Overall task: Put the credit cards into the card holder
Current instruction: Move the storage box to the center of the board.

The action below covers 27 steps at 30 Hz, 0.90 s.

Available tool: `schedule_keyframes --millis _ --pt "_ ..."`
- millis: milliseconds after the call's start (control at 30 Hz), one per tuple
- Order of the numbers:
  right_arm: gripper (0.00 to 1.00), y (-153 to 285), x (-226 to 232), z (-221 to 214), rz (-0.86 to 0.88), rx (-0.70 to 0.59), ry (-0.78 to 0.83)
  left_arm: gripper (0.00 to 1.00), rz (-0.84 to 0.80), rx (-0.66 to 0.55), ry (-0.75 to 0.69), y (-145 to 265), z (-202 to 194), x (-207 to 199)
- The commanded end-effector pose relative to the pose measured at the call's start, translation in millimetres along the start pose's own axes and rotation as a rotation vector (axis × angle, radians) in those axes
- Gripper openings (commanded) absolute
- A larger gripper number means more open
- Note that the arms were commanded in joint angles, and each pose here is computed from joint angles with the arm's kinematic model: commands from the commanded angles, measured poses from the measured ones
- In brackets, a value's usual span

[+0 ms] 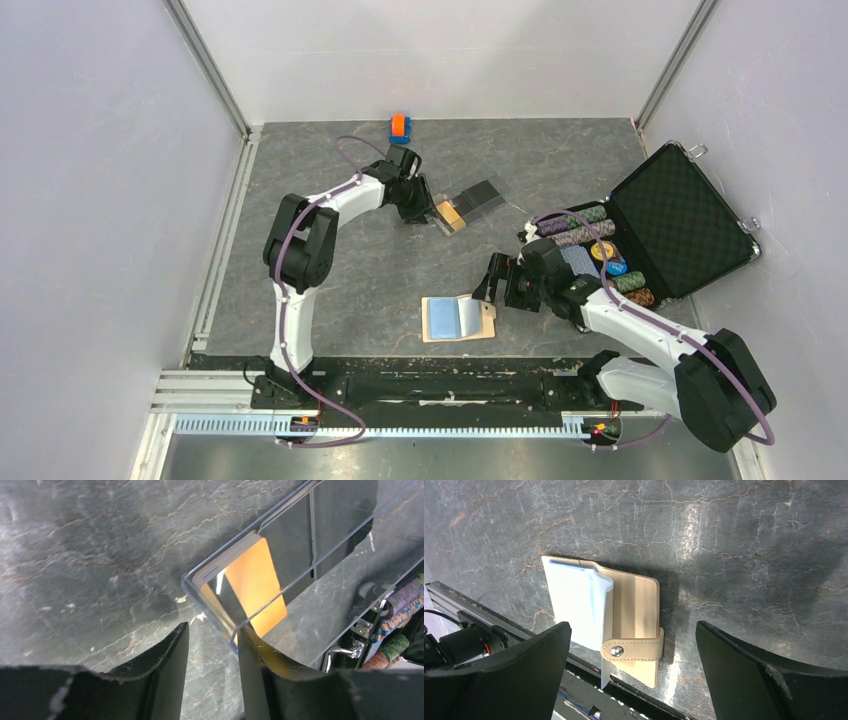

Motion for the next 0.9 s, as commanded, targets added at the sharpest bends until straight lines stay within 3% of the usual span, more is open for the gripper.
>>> schedule_keyframes --millis 0,333,533,867 --pt "0.98 5.2 1.9 14.0 -0.019 -0.037 0.041 0.40 0.024 -0.003 0.008 -7.6 3.3 -1.0" --pt "0.98 16.8 14.0 61.5 -0.115 -0.079 0.203 0.12 0.020 -0.025 -0.093 26.4 0.0 8.7" --pt "0.98 21.5 14.4 82.1 -0.161 -0.104 0.254 0.04 0.020 -0.037 -0.203 66.4 -2.8 19.5" --pt "0.98 8.0 17.7 96.5 -0.118 -0.111 0.236 0.02 0.031 0.125 -0.384 100.2 -51.3 64.2"
Point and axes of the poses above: each gripper's point midway between its finger pads, its own y axis back along the fingers, its own x axis along the line the jaws close on, z = x × y, the point moved 2 cm from there along y, back along the fingers, and after that the axes turned 4 degrees about y, right-handed, at the moved point
